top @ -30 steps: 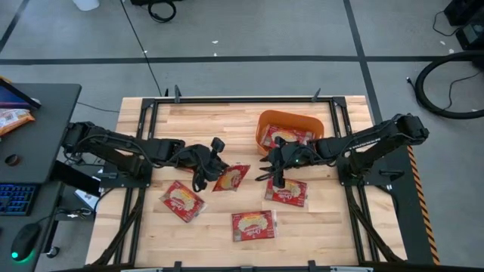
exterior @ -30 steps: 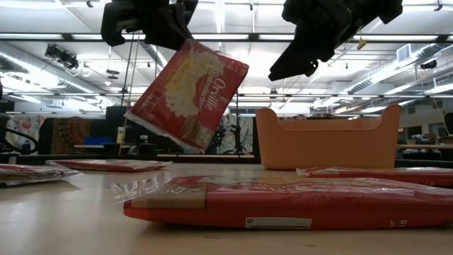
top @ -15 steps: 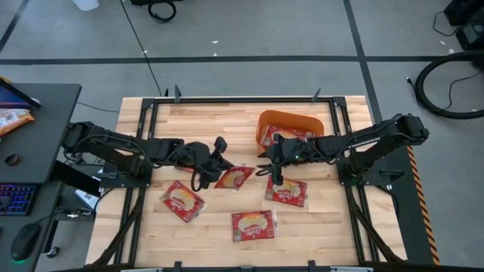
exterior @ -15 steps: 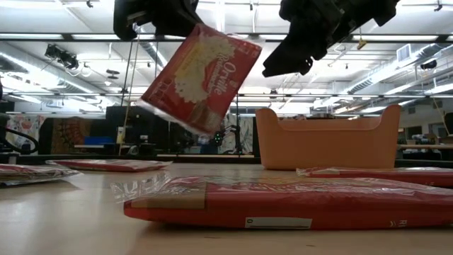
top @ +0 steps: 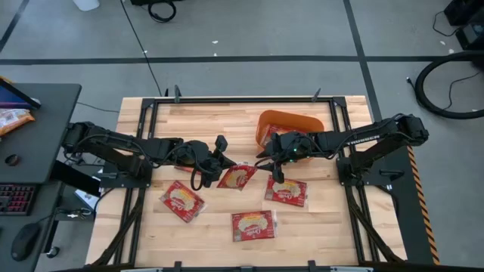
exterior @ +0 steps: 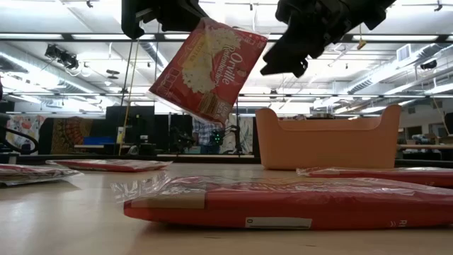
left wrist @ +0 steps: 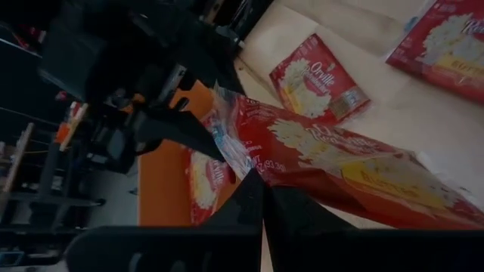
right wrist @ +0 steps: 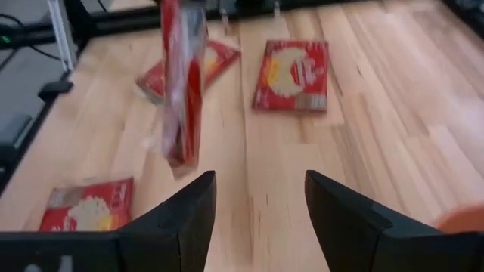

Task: Sort popcorn bags into baskets
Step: Put the popcorn bag into the orange bin

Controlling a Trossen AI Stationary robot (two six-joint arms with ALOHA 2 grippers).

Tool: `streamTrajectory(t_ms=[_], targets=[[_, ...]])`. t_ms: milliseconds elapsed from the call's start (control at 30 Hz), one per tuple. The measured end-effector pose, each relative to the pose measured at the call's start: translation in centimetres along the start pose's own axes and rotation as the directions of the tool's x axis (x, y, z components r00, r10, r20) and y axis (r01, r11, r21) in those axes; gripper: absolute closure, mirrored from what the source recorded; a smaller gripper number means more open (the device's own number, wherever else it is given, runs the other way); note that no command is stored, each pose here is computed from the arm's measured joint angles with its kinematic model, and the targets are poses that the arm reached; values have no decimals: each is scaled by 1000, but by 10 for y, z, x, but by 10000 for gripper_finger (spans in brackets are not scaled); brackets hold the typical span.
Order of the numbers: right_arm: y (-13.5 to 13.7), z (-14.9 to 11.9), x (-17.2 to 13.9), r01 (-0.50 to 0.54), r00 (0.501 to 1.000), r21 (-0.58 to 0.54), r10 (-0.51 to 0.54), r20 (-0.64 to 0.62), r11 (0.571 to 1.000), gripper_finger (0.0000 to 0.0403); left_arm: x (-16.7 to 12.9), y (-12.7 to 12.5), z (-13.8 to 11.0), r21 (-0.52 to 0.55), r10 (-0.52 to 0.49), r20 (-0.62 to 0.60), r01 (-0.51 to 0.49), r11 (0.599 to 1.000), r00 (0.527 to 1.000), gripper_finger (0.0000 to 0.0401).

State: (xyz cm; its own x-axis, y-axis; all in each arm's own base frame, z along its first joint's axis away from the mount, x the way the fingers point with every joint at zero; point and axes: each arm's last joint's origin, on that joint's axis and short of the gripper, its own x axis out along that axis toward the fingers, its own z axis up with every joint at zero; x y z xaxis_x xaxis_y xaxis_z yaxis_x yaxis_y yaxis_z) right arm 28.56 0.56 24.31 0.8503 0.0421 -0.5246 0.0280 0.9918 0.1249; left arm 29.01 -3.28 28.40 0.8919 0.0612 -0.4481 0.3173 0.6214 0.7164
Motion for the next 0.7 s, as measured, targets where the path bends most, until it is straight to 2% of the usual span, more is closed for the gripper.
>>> streamTrajectory(t_ms=[100,200,467,700], targets=[[0,-6,0,-9,998,4,9,-64,1000,196,0,1,0,17,13,-4,-13,1000,1000,396],[2,-8,-1,-89,991,8,89,-96,996,196,0,3,2,13,34,8,-34,999,999,396],[6,10,-1,-166,982,-29,168,84,986,197,0,7,2,20,83,6,-83,996,997,396],[7,23,-3,-145,963,-41,151,225,989,197,-1,12,5,6,156,2,-156,988,988,395]])
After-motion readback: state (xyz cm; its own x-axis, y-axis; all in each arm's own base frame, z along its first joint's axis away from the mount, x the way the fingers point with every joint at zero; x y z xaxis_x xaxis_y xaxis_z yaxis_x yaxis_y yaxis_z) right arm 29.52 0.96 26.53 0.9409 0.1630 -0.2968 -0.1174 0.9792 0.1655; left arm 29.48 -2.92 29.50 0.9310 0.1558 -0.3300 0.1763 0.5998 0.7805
